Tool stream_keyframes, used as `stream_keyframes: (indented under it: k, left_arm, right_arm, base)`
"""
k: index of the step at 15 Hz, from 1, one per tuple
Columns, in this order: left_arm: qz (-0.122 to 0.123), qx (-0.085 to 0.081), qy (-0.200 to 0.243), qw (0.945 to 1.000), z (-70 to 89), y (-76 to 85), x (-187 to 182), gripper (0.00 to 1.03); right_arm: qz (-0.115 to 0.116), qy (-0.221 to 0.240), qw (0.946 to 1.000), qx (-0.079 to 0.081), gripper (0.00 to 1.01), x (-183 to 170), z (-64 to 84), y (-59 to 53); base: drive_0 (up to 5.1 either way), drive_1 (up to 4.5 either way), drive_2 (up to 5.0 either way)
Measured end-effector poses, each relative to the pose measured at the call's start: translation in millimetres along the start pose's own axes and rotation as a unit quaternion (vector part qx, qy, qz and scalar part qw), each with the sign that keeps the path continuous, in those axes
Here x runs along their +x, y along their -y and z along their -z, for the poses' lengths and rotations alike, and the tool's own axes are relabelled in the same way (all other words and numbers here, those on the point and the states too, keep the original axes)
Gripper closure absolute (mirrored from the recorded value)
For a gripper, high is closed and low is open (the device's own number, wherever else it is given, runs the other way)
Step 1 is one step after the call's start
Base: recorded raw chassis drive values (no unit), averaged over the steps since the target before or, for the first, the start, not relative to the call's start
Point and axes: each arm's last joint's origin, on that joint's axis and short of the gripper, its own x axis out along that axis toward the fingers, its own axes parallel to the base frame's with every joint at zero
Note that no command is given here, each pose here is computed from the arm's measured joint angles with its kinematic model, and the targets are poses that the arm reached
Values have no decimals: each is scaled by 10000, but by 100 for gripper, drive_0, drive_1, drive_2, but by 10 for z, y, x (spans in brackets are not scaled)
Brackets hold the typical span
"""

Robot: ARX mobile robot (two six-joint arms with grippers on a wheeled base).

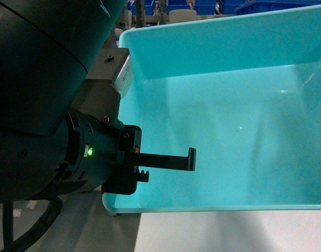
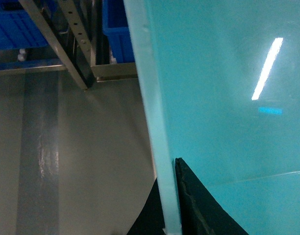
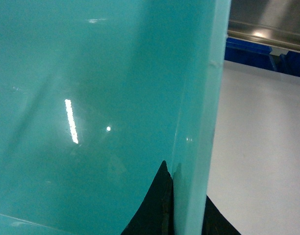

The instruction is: Organize blue bins on left shelf correctly

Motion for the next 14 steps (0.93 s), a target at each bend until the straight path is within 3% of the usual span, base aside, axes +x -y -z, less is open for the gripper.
stream_keyframes:
  k: [14]
  left_arm:
    - [-2,3,-11,10000,2,-1,0,101]
  right_arm:
    - [-4,-22,10000,4,99,1,5,-1]
  base:
    - [-493,271,209]
